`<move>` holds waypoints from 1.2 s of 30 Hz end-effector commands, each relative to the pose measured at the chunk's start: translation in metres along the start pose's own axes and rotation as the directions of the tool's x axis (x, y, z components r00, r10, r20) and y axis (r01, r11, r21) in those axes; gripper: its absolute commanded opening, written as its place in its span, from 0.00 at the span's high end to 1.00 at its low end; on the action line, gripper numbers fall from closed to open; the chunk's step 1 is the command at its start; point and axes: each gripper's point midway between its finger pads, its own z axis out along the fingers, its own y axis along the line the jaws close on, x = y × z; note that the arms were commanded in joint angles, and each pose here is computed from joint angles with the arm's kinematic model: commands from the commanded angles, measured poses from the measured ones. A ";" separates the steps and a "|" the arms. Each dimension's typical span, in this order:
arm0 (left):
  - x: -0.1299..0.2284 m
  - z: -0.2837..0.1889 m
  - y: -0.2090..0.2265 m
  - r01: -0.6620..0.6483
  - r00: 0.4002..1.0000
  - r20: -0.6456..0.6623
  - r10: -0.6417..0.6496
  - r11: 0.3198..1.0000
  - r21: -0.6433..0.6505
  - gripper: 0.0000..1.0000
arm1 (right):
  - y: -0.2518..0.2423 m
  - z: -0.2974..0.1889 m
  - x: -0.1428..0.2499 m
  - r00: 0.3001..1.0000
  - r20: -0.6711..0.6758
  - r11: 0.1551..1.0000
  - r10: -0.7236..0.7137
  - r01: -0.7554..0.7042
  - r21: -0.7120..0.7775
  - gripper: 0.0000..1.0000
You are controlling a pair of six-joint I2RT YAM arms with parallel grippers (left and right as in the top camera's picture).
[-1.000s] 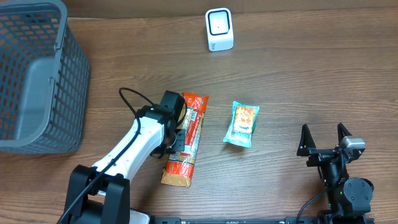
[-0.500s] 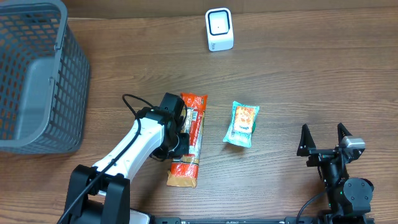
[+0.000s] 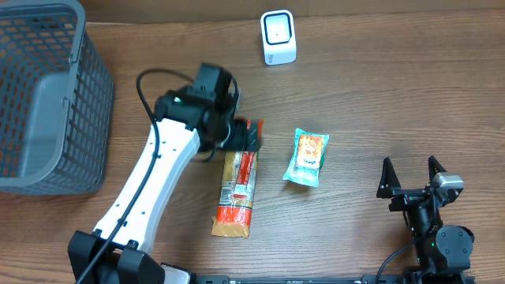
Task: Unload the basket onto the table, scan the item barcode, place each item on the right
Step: 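Lower the red-tan tube package onto the table beside the snack bag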
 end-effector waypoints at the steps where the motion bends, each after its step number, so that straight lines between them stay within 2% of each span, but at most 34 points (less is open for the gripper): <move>1: -0.020 -0.016 -0.055 -0.079 0.995 0.073 0.062 0.963 0.257 0.00 | -0.001 0.000 0.002 1.000 0.004 1.000 0.003 -0.003 -0.001 0.00; 4: -0.033 -0.012 -0.071 -0.119 0.987 0.140 0.084 0.958 0.261 0.00 | -0.001 0.000 0.002 1.000 0.004 1.000 0.003 -0.003 -0.001 0.00; 7: -0.033 0.003 -0.083 -0.108 0.987 0.141 0.079 0.972 0.210 0.00 | -0.001 0.000 0.002 1.000 0.004 1.000 0.003 -0.003 -0.001 0.00; 11: -0.033 0.033 -0.116 -0.206 0.971 0.160 0.176 0.959 0.194 0.00 | -0.001 0.000 0.002 1.000 0.004 1.000 0.003 -0.003 -0.001 0.00; 15: -0.025 0.060 -0.136 -0.248 0.966 0.130 0.225 0.947 0.203 0.00 | -0.001 0.000 0.002 1.000 0.004 1.000 0.003 -0.003 -0.001 0.00; 22: -0.019 0.114 -0.118 -0.234 0.970 0.077 0.233 0.972 0.015 0.00 | -0.001 0.000 0.002 1.000 0.004 1.000 0.003 -0.003 -0.001 0.00; 27: -0.015 0.124 -0.117 -0.239 0.970 0.054 0.239 0.971 0.002 0.00 | -0.001 0.000 0.002 1.000 0.004 1.000 0.003 -0.003 -0.001 0.00; 28: -0.014 0.124 -0.118 -0.240 0.969 0.053 0.239 0.971 0.002 0.03 | -0.001 0.000 0.002 1.000 0.004 1.000 0.003 -0.003 -0.001 0.00; 32: -0.011 0.124 -0.115 -0.238 0.970 0.039 0.238 0.971 -0.003 0.27 | -0.001 0.000 0.002 1.000 0.004 1.000 0.003 -0.003 -0.001 0.00; 33: -0.010 0.124 -0.114 -0.238 0.971 0.031 0.238 0.971 -0.005 0.30 | -0.001 0.000 0.002 1.000 0.004 1.000 0.003 -0.003 -0.001 0.00; 36: -0.002 0.124 -0.112 -0.239 0.971 0.002 0.239 0.971 -0.012 0.30 | -0.001 0.000 0.002 1.000 0.004 1.000 0.003 -0.003 -0.001 0.00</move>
